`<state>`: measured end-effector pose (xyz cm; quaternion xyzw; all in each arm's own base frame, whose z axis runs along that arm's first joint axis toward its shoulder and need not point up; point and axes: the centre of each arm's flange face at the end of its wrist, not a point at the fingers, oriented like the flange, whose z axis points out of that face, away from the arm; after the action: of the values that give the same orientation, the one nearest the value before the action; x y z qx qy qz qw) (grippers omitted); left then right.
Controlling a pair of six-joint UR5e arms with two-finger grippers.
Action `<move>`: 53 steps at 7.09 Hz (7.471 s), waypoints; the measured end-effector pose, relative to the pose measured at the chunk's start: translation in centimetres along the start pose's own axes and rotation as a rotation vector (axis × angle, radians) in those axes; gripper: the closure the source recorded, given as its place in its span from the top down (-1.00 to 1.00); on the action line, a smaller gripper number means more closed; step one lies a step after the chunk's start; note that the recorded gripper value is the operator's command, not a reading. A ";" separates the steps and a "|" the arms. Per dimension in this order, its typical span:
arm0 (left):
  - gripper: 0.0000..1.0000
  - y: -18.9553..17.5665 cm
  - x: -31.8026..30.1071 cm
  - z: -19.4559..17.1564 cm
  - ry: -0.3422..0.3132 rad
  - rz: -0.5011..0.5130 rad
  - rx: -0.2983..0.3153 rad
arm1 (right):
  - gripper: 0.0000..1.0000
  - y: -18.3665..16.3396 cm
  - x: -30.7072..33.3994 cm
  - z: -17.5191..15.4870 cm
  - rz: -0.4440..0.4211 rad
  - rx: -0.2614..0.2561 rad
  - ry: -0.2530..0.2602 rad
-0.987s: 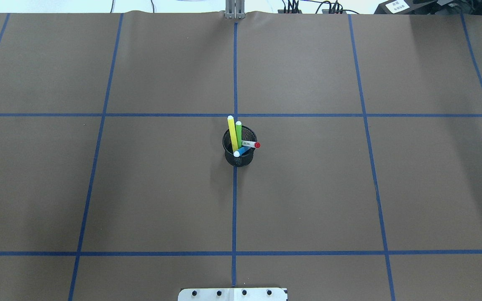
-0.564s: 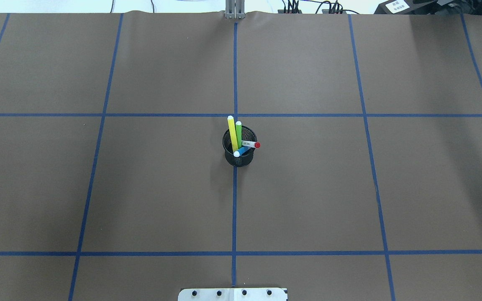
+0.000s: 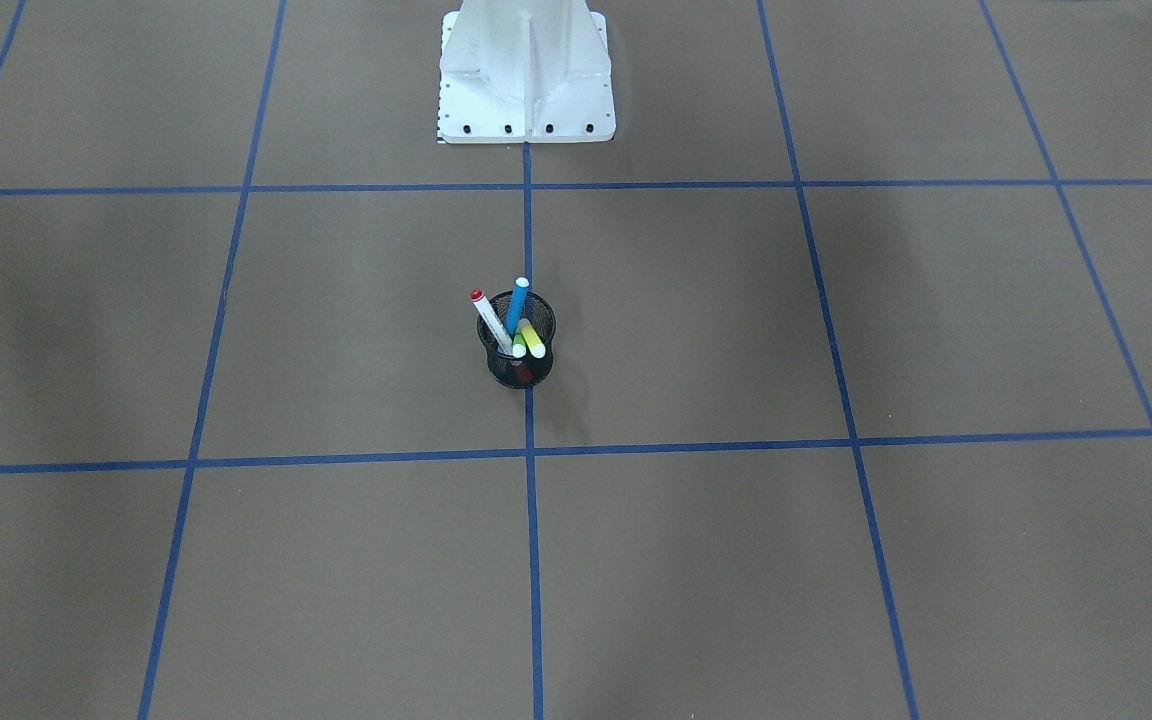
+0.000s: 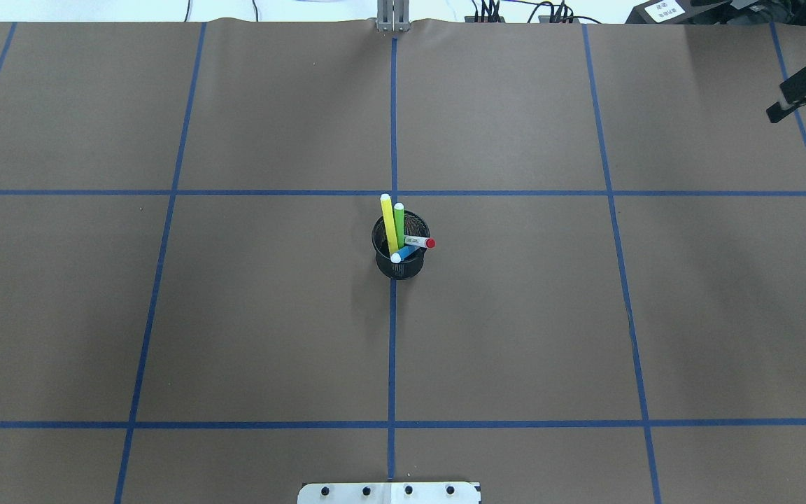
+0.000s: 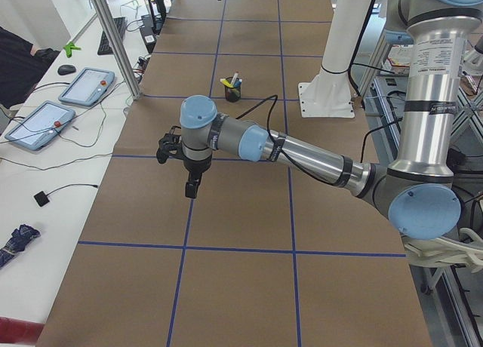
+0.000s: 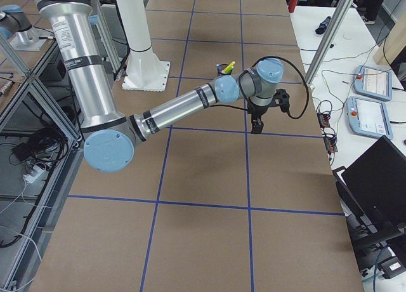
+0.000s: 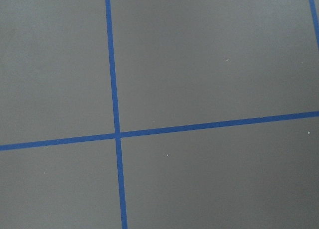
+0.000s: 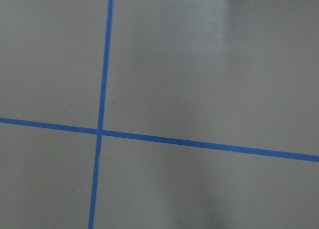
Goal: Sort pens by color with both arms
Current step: 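Move the right gripper over the black mesh pen cup, then lower the right gripper and grasp the blue marker in the cup, then lift the blue marker out and carry it farther from the robot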
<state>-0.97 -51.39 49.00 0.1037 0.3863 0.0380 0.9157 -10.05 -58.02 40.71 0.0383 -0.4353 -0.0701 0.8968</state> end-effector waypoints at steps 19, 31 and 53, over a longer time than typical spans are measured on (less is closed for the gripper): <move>1.00 -5.4 7.3 4.1 0.040 0.014 -0.052 | 0.28 1.5 -49.4 18.8 0.479 -0.235 -0.001; 1.00 -5.4 7.5 3.9 0.043 0.017 -0.049 | -0.13 1.5 -48.6 21.2 0.446 -0.252 -0.009; 1.00 -5.2 7.8 3.8 0.076 0.020 -0.058 | -1.00 5.4 -47.9 14.2 0.413 -0.263 -0.118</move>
<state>7.18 -55.91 45.01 0.0792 0.4186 0.0623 0.9026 -49.98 -45.23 13.04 -0.1727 -0.4726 0.0563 0.8623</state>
